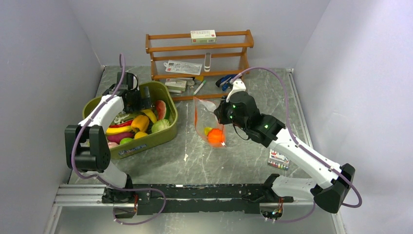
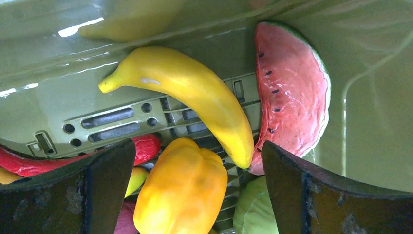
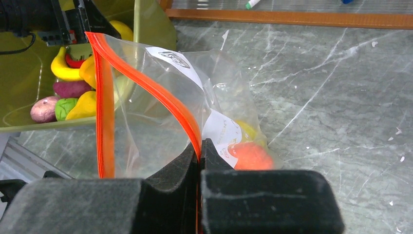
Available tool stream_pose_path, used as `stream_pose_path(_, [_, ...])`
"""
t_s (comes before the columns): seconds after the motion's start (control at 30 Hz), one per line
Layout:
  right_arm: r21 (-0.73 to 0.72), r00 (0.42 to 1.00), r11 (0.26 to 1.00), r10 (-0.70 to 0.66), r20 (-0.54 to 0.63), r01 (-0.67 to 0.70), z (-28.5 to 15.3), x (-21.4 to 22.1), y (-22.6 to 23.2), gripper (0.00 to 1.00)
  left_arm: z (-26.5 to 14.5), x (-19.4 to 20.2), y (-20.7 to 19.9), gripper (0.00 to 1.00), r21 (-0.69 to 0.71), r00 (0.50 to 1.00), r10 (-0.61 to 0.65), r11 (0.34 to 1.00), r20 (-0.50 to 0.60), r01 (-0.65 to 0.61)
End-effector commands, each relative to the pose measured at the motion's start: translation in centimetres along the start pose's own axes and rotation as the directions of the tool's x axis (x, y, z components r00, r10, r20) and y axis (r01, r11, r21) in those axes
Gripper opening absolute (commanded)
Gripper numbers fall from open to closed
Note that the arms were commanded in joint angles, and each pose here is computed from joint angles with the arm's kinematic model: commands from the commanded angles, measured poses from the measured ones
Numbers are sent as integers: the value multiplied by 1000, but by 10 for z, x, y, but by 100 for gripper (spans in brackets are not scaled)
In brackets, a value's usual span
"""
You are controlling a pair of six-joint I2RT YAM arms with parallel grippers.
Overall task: Place the food in the zip-top bag and seal the zipper
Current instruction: Pick up the fake fruit from the bin.
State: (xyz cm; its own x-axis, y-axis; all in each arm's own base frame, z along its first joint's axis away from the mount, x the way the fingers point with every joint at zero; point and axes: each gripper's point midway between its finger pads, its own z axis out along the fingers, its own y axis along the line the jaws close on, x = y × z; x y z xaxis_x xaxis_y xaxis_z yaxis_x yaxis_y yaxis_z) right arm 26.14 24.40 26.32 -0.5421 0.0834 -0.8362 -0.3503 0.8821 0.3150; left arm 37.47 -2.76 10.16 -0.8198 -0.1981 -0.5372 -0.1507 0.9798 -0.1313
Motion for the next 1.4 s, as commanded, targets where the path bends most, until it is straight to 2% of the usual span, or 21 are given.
stream_pose_path(0.0, [-13,999,1000,3,51,-2,1,-12,2,0,-4,-25,4,100,-17,996,-24,1000,85,26])
stream_pose_path(0.17, [-26,999,1000,-7,52,8,1,-10,3,0,-6,-29,16,97,-82,992,-40,995,123,50])
stream_pose_path(0.23, [-35,998,999,-3,58,5,0,-10,4,0,-6,-30,18,99,-93,990,-26,995,138,40])
stream_pose_path(0.43, [-44,997,999,14,78,-11,-5,-7,1,0,4,-20,22,96,-118,999,12,993,50,-6])
stream_pose_path(0.63, [-59,996,998,20,92,-15,-13,-8,1,0,6,-23,18,96,-83,993,-7,996,117,17])
stream_pose_path(1.13, [-53,992,999,18,122,-12,-23,-12,-4,0,57,7,23,96,-98,1000,16,995,5,-15])
stream_pose_path(1.3, [-58,993,998,28,117,-21,-24,-11,-3,0,58,7,22,96,-99,1000,11,995,-2,-11])
stream_pose_path(1.33, [-55,993,998,26,115,-20,-24,-11,-4,0,57,7,22,100,-100,1000,12,995,-1,-12])
stream_pose_path(1.37, [-55,993,998,26,116,-19,-24,-12,-3,0,56,6,22,96,-101,1000,13,995,0,-13])
